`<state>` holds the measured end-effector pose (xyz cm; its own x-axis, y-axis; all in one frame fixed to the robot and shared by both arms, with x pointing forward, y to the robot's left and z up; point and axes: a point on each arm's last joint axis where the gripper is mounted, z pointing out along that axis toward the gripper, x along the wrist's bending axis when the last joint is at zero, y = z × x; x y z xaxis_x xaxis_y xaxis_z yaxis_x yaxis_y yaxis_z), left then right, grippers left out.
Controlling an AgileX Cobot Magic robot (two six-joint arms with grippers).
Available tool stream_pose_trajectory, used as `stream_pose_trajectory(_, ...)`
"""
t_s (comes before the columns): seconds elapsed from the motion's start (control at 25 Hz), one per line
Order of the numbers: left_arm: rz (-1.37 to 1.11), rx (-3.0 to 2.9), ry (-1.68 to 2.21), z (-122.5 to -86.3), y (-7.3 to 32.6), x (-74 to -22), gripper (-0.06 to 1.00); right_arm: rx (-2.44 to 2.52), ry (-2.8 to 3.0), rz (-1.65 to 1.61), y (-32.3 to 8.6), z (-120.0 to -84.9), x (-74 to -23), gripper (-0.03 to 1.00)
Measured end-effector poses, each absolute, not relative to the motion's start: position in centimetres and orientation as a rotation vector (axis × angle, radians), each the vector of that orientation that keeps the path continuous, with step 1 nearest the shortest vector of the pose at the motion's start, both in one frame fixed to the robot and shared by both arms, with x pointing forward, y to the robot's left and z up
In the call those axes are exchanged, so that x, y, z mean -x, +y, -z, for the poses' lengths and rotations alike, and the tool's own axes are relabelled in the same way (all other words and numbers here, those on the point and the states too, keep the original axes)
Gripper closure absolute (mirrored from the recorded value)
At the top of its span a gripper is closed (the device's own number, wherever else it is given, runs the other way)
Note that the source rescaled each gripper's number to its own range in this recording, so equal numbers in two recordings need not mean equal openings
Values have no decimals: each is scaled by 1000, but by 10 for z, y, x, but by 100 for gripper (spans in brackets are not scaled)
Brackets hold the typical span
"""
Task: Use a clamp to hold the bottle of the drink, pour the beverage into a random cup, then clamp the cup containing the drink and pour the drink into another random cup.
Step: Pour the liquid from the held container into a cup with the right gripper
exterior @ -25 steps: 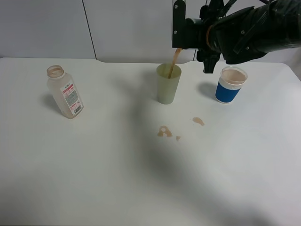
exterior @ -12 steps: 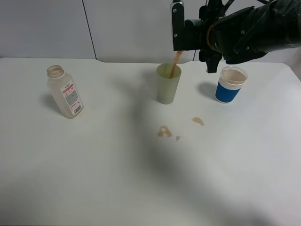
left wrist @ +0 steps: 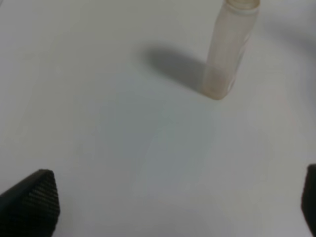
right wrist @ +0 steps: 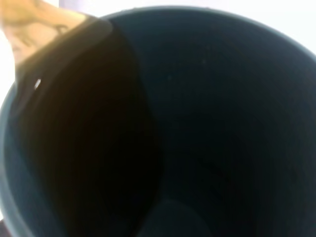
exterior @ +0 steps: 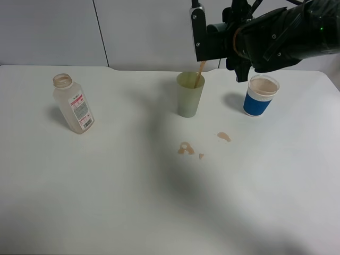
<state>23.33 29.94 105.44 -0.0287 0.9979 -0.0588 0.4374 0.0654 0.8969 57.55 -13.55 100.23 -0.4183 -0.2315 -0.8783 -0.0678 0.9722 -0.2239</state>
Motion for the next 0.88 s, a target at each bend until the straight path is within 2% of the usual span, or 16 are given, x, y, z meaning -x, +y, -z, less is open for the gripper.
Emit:
stream_pose_trajectory(0.52,-922,-1476,1575,-1054,299,-233,-6,278,1994,225,-135,-1002,-575,97)
stream_pose_trajectory(0.88,-922,-1476,1575,-1054,299,-233,-6,-362,1978,-185,-135,-1002,-575,97)
